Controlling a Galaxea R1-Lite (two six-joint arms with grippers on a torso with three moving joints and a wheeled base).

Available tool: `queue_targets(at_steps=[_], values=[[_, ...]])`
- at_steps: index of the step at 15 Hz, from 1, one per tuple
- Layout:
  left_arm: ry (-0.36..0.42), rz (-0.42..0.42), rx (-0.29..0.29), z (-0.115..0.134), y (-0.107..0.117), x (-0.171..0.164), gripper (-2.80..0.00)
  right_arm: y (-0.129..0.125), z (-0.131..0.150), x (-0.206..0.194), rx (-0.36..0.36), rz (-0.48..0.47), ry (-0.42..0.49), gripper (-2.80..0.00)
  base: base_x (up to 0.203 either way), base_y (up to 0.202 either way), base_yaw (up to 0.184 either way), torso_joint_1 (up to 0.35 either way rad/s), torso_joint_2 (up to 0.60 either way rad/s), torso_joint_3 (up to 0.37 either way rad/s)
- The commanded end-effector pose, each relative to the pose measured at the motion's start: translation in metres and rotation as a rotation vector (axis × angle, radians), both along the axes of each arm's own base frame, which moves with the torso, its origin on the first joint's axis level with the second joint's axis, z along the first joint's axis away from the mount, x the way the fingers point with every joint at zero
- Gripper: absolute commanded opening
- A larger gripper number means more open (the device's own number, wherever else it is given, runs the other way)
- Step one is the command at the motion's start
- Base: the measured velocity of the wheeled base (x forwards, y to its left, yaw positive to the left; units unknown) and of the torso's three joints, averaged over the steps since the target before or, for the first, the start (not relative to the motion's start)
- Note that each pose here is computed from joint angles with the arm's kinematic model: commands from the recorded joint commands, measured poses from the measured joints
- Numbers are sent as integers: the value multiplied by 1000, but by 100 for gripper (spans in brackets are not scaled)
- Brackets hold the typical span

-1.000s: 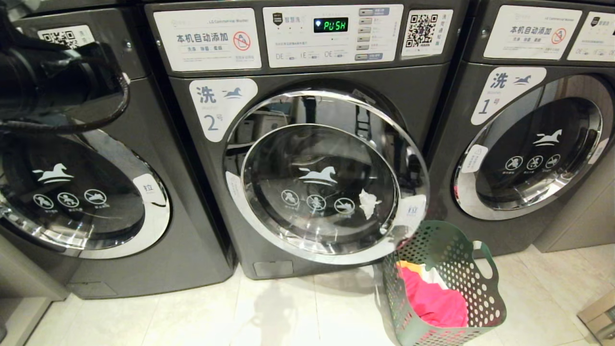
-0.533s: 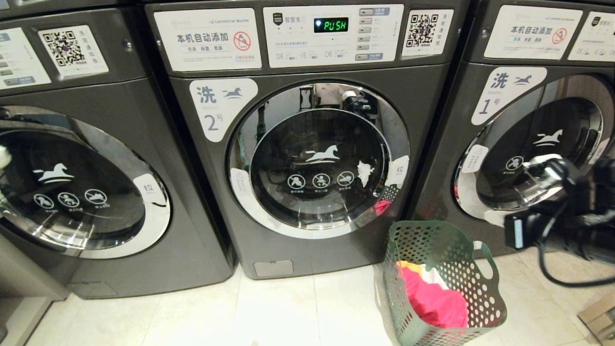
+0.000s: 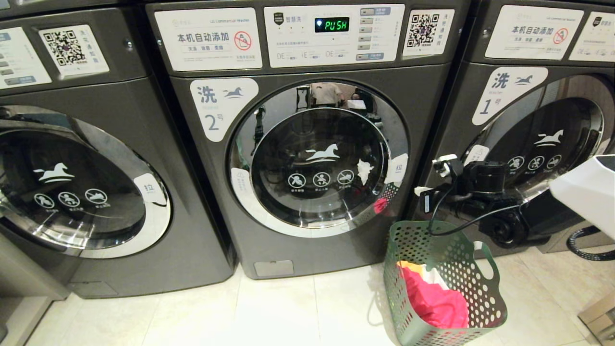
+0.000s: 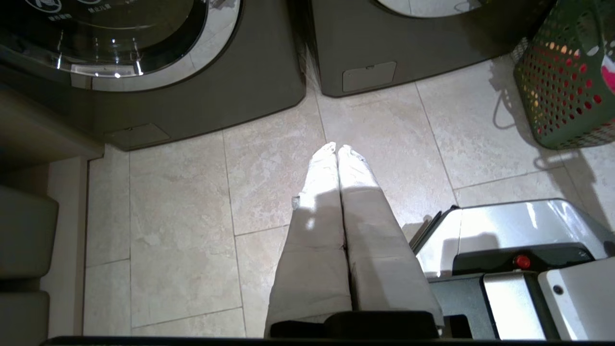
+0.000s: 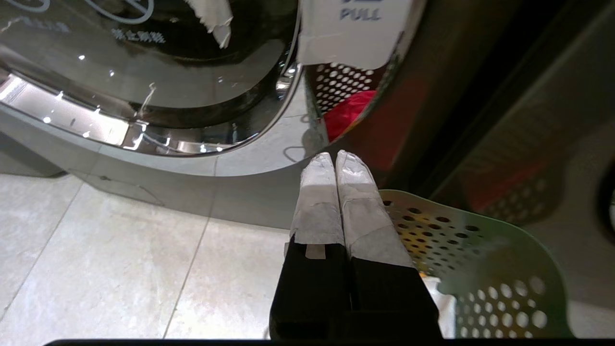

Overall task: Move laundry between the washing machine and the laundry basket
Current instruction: Press the washing machine door tightly with the right hand

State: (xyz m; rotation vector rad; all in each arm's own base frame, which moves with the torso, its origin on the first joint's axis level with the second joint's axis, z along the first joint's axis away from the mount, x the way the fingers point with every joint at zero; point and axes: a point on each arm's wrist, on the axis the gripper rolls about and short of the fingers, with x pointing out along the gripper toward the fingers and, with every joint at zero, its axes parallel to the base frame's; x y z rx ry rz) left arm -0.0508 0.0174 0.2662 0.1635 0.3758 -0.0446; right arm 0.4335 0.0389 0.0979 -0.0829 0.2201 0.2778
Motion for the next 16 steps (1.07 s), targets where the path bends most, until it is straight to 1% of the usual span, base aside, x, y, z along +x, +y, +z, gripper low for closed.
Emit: queue_targets(at_steps=[1, 2, 4, 9, 13, 16], values=[[4, 6, 8, -11, 1, -7, -280, 8, -29, 18, 9, 60, 22, -280, 0, 0, 0, 0, 0, 0], [11, 0, 29, -14, 1, -7, -280, 10, -29, 25, 10, 81, -3, -280, 0, 0, 0, 0, 0, 0], [11, -3, 43, -22, 2, -11, -280, 13, -30, 39, 10, 88, -52, -280, 0, 0, 0, 0, 0, 0], [8, 24, 45, -46, 3, -22, -280, 16, -32, 70, 2, 38, -153, -280, 0, 0, 0, 0, 0, 0], [-18, 32, 43, -56, 4, -30, -280, 18, -37, 98, -5, 15, -250, -280, 0, 0, 0, 0, 0, 0], [-30, 56, 42, -59, 3, -34, -280, 20, -47, 112, -13, 7, -295, -280, 0, 0, 0, 0, 0, 0]])
